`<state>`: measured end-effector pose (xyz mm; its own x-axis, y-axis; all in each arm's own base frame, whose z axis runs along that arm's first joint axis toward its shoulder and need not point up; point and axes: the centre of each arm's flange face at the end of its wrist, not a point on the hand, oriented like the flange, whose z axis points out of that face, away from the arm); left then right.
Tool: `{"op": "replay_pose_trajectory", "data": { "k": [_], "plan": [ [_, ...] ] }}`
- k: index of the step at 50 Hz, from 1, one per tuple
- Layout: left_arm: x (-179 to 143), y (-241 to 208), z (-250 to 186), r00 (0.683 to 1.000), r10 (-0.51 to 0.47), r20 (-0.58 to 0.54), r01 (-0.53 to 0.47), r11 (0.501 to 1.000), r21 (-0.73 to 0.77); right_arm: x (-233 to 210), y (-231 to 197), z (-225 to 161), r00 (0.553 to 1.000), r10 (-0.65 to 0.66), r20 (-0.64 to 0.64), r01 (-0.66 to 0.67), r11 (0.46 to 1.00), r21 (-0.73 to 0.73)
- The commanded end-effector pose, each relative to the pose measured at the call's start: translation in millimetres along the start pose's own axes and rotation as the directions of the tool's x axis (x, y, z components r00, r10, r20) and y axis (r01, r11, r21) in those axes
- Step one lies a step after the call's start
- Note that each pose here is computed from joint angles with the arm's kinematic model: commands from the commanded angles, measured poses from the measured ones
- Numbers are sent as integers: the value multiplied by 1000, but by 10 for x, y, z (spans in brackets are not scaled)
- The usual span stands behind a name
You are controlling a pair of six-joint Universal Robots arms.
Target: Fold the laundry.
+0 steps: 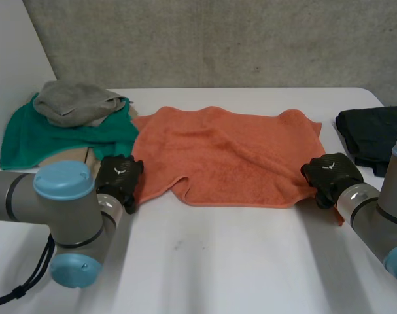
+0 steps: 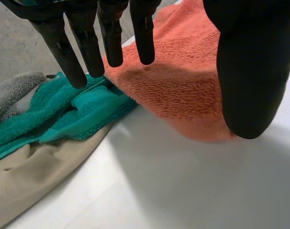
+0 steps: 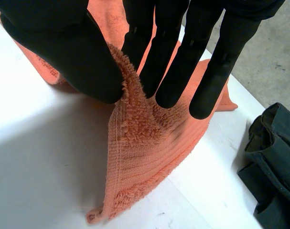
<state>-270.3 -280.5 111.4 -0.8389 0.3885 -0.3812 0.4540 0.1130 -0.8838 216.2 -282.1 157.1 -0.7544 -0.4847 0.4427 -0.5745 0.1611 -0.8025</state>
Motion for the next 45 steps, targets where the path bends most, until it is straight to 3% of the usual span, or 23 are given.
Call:
{"op": "replay_pose_trajectory", "data": {
  "k": [1,20,23,28,36,45],
  "plan": [
    [6,-36,138,1000,-1,3,1,1000,23,4,6,3,1000,1,0,-1,1000,0],
    [75,-184,401,999,5,-48,0,994,107,86,-72,11,1000,-1,-28,1,1000,18],
    [-140,-579,238,1000,-9,-8,10,982,191,201,-228,-60,998,-12,-59,15,998,56],
    [-359,-773,-105,1000,-18,4,17,978,210,300,-306,-169,998,1,-58,2,999,41],
    [-115,-548,-300,990,-64,-126,82,986,144,233,-249,-194,1000,11,-26,-11,1000,15],
    [337,-403,17,973,-88,-214,116,985,124,269,-296,-220,999,18,-39,-17,1000,26]
  ]
}}
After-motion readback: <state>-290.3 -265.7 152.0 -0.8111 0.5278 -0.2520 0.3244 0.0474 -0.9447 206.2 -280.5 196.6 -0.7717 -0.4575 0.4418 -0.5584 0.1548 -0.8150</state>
